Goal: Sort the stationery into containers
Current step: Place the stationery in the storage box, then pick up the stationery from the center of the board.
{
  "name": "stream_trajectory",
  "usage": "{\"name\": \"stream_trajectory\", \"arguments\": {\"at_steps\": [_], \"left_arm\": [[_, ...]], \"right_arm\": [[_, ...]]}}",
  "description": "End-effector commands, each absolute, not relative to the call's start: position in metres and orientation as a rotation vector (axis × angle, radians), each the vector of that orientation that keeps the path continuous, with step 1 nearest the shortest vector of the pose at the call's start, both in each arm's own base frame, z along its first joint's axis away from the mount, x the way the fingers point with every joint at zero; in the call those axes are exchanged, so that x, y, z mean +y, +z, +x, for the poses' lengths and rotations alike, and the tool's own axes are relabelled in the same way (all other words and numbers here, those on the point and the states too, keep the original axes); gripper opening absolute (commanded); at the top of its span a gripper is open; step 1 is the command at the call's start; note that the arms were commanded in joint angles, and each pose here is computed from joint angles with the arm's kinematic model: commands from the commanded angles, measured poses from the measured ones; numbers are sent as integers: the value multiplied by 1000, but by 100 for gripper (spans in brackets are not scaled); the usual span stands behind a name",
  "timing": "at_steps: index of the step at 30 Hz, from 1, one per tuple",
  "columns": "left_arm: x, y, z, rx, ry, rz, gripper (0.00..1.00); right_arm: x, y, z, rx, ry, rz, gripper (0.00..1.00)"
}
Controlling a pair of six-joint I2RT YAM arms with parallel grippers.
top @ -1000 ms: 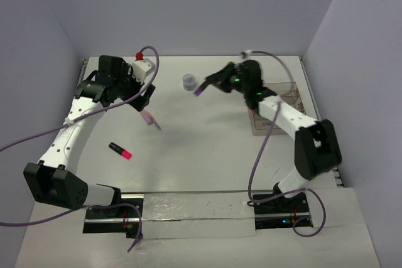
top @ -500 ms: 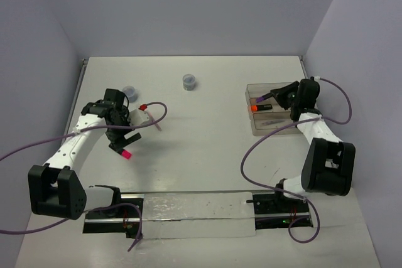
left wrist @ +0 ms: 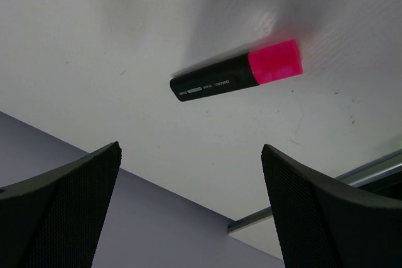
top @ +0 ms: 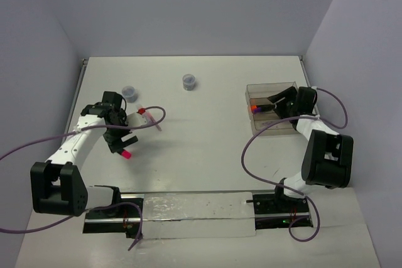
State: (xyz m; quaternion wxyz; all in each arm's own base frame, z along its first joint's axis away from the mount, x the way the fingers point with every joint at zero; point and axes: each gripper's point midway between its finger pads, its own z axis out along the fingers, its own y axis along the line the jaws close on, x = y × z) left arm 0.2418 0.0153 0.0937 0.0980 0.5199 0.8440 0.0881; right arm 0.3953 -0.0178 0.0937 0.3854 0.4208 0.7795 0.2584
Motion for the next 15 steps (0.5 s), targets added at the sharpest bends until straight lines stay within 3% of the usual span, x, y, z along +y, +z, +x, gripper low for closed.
{"name": "stream_trajectory", "arguments": {"at_steps": [1, 5, 15], "left_arm": [[19, 88, 244, 2403, 266, 1675, 99], [16, 76, 244, 2340, 238, 1780, 99], [12, 48, 280, 2184, 331, 1951, 99]], "right_arm": [[-27, 102, 403, 1971, 621, 1057, 75], [-27, 117, 401, 1944, 627, 1035, 83], [-18, 179, 395, 1839, 676, 883, 84]]}}
